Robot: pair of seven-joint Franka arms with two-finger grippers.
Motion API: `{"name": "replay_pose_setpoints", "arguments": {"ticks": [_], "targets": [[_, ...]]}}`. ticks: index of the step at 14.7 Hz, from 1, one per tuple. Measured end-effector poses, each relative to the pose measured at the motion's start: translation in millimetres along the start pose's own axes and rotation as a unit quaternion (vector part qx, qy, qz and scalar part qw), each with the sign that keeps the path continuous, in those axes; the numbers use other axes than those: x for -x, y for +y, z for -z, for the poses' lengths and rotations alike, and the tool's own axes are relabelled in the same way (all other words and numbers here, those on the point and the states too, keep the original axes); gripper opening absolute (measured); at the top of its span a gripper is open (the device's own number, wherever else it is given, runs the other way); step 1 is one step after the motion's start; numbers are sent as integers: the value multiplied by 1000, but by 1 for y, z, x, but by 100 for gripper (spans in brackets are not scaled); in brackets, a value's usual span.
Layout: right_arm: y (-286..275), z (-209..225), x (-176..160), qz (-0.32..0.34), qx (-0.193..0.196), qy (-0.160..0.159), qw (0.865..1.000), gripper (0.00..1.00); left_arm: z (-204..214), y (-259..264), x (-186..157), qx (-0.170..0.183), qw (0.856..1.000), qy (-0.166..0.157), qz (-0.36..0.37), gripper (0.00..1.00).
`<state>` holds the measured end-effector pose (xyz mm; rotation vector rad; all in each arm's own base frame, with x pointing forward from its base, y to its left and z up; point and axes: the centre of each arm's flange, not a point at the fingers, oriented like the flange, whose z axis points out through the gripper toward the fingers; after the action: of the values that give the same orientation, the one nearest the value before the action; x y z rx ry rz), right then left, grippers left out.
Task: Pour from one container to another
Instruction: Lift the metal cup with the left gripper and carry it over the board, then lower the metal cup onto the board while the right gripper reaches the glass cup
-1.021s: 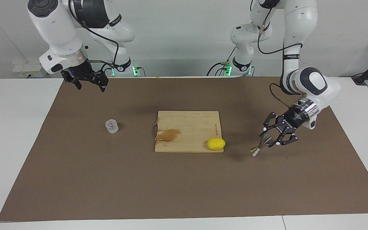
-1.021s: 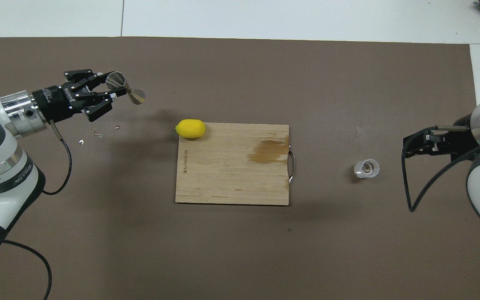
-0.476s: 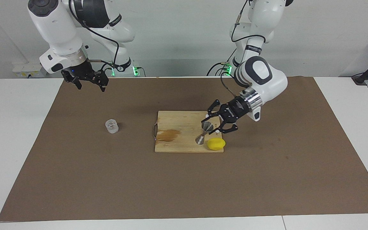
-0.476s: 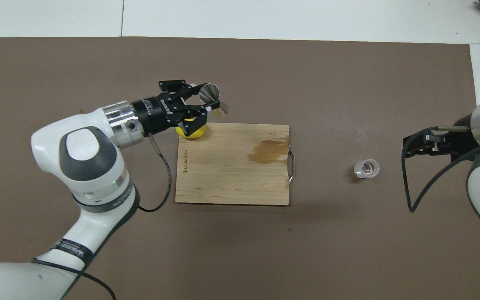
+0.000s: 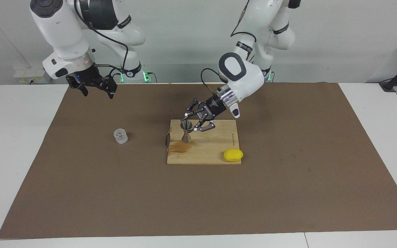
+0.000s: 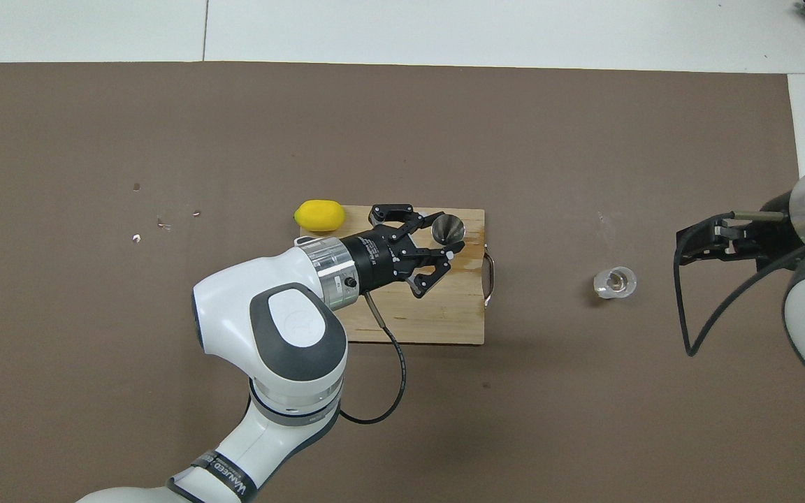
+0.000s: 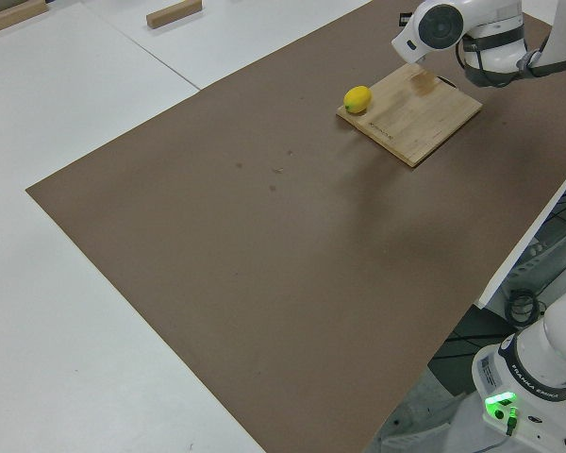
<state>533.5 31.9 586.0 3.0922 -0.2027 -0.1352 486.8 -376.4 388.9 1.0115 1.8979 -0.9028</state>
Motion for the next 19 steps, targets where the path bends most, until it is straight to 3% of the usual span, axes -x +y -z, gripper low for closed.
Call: {"name": "replay_pose_setpoints", "arguments": {"ticks": [7, 11, 17, 19], "targets": [[-1, 0, -1, -82, -2, 6, 997, 99, -12, 10, -26, 3, 1000, 20, 16, 50], [-2, -5, -6, -187, -27, 10, 982, 97, -16, 12, -35, 3, 999, 28, 21, 50], [-2, -22, -15, -412, -103, -31, 905, 98, -19, 11, -37, 1, 999, 30, 14, 50], [7, -36, -23, -489, -134, -58, 860, 98, -21, 8, -38, -2, 999, 31, 12, 50]]}}
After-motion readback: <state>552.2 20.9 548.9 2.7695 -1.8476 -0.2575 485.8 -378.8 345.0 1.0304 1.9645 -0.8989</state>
